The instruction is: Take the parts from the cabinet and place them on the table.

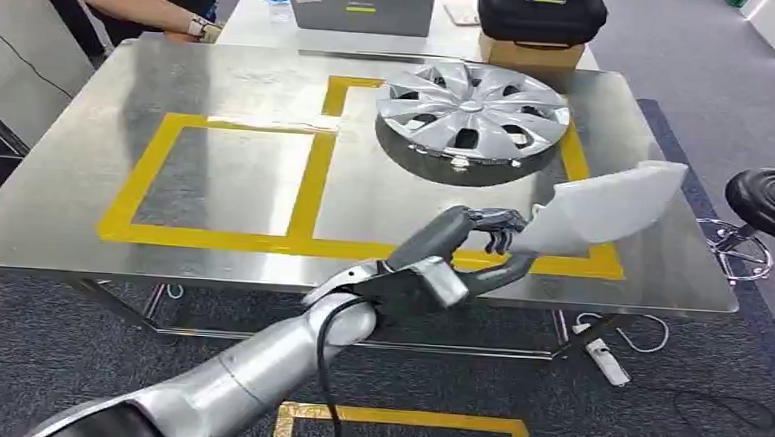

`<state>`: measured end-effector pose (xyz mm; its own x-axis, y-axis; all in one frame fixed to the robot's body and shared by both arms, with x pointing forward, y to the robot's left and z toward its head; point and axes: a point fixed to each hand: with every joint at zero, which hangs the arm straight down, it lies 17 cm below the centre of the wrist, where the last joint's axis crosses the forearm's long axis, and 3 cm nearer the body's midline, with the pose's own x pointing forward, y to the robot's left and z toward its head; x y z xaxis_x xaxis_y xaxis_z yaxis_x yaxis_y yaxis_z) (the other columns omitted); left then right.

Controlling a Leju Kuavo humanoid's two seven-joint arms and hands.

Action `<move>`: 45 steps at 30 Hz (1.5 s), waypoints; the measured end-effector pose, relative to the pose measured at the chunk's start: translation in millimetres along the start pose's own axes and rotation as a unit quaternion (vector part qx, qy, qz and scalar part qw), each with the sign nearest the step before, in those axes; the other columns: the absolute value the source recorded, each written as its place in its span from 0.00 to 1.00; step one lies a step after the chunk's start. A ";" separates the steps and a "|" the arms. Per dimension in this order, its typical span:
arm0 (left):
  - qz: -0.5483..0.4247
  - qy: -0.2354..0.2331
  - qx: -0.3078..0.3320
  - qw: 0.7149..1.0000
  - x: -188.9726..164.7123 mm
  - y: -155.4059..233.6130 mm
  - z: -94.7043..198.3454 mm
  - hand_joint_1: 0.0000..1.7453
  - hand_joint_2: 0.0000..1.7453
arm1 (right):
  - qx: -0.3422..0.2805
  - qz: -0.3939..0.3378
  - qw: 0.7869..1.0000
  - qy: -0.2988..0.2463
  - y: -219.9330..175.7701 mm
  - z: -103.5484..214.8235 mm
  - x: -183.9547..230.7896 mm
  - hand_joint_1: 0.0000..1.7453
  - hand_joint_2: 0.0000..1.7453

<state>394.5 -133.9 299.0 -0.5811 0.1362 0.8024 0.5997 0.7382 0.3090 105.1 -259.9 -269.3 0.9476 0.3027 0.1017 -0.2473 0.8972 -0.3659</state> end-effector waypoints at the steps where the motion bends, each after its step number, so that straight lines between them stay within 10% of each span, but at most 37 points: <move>1: -0.050 0.026 0.007 0.998 -16.9 7.0 -4.4 0.93 1.00 | 0.000 0.003 1.000 -0.002 -0.9 -0.2 2.1 0.00 1.00; 7: -0.320 0.144 -0.032 0.936 -104.6 48.8 0.2 0.93 1.00 | -0.001 0.012 1.000 -0.005 -3.7 -0.5 10.4 0.00 1.00; 23: -0.469 0.291 -0.081 0.830 -188.4 119.8 62.2 0.93 1.00 | 0.000 0.022 1.000 -0.010 -4.0 -0.4 14.3 0.00 1.00; 45: -0.591 0.448 0.024 0.670 -203.2 320.5 155.3 0.93 1.00 | -0.001 0.013 1.000 -0.001 -2.7 -0.8 3.2 0.00 1.00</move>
<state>619.3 177.5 155.6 -0.0571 -0.9984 0.0028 -0.0193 0.0039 0.9998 109.0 -261.6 -268.7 0.9403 0.3269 0.0947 -0.2715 0.8883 -0.3704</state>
